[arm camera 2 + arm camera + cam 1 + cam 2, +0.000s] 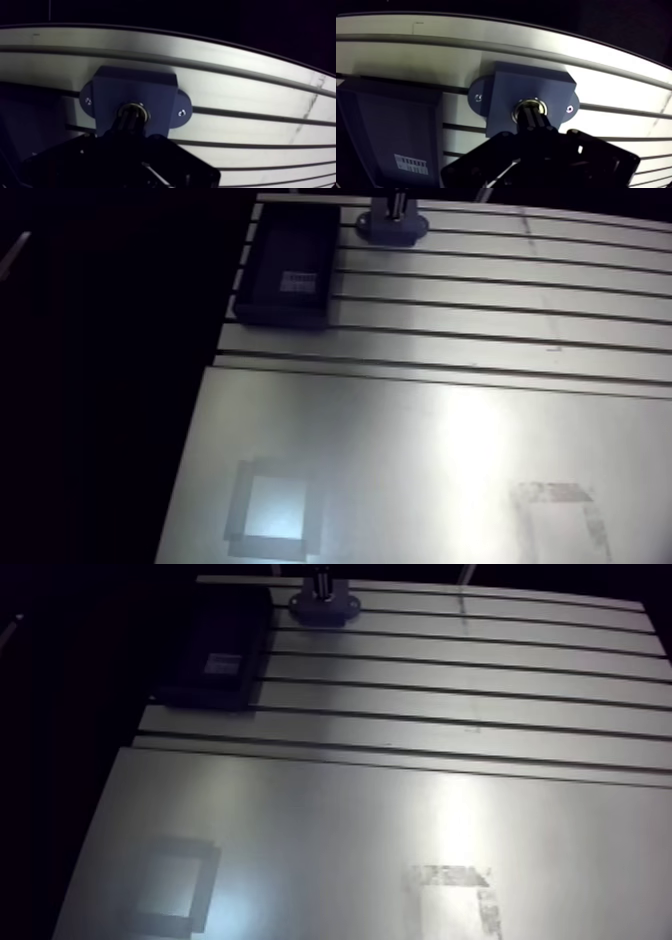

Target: Pick up the bearing and press it into the housing until flush.

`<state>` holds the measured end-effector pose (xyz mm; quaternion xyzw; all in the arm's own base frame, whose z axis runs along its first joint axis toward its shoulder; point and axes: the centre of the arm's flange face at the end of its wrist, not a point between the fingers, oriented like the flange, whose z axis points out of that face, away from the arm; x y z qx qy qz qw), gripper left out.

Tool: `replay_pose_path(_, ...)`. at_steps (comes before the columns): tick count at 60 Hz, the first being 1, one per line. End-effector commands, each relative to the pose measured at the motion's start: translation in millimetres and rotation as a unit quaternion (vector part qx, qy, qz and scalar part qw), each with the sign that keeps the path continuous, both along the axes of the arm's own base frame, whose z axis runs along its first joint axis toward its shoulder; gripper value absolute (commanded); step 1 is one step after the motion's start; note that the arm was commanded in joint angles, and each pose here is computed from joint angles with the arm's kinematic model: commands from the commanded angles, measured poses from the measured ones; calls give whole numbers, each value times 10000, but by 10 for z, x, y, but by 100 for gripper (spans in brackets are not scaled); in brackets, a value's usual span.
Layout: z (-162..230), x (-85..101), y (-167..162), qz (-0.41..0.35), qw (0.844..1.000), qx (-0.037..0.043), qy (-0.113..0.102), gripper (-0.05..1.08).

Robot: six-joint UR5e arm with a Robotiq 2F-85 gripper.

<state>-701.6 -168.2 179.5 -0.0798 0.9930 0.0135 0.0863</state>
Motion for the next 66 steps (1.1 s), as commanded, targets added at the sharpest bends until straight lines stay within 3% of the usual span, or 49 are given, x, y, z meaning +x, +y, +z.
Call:
replay_pose_path(1,19,-16,0,6,10000,-2,25,108)
replay_pose_path(22,292,-33,-15,19,9999,-26,169,108)
replay_pose_path(40,535,66,-21,25,10000,-28,59,104)
replay_pose_path(41,561,80,-21,25,10000,-26,24,89)
replay_pose_path(42,561,80,-21,25,10000,-26,24,89)
replay_pose_path(43,576,103,-29,31,10000,-22,-46,56)
replay_pose_path(44,576,103,-29,31,10000,-22,-46,56)
replay_pose_path(45,594,132,-36,40,9999,-11,-135,24)
replay_pose_path(46,594,132,-36,40,9999,-11,-135,24)
replay_pose_path(47,625,165,-41,51,9998,13,-199,5)
replay_pose_path(52,754,230,-27,55,9998,67,-166,1)
replay_pose_path(66,1360,381,0,14,9999,39,168,1)
